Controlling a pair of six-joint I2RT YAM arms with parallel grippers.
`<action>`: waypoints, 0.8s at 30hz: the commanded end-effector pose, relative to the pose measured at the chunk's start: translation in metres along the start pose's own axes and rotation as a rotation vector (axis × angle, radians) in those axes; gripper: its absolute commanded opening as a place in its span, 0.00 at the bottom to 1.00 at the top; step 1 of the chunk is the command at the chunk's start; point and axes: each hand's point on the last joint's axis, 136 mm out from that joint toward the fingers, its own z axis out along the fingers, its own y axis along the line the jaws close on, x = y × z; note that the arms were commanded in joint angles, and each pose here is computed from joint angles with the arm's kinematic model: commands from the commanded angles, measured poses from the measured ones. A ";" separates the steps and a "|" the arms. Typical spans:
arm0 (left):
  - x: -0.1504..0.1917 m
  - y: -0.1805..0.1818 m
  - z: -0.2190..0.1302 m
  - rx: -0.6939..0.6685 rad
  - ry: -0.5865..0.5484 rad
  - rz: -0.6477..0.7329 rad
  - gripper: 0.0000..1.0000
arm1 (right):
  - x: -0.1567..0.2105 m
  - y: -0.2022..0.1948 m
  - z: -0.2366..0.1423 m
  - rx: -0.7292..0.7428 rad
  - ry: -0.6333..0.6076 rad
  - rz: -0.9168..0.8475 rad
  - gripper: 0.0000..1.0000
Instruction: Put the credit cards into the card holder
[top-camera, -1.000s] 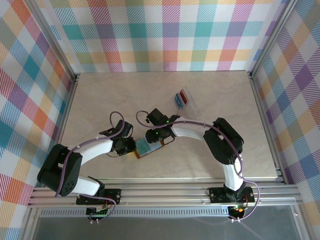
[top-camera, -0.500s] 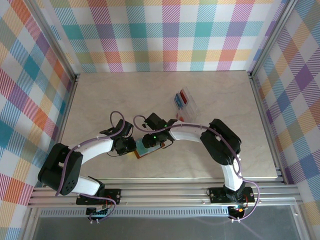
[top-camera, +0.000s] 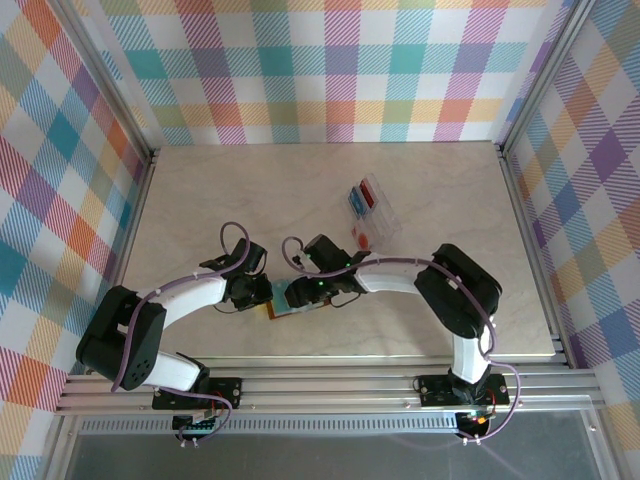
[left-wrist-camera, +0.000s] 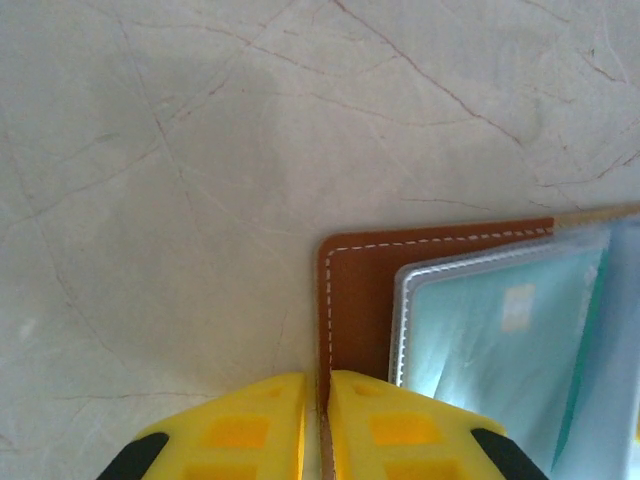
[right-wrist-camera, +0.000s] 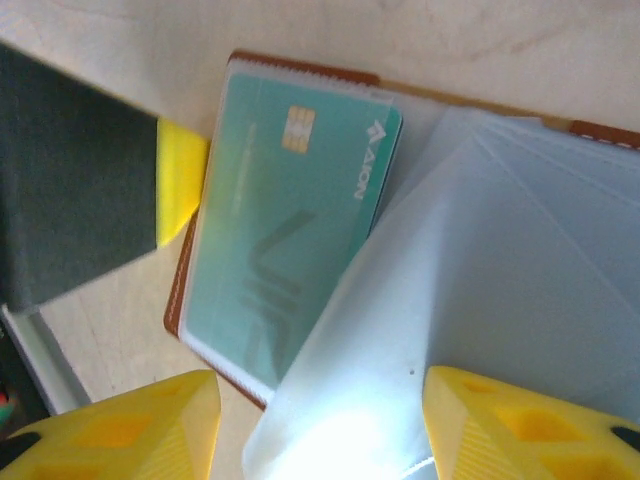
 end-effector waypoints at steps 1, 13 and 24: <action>0.024 0.016 0.018 -0.042 0.106 -0.002 0.15 | 0.031 -0.009 -0.002 0.040 0.068 0.035 0.57; 0.025 0.012 0.023 -0.021 0.122 -0.004 0.15 | 0.036 -0.018 0.011 0.162 0.063 -0.042 0.60; 0.027 0.010 0.024 -0.008 0.130 0.005 0.15 | 0.008 -0.015 0.012 0.198 -0.015 -0.020 0.08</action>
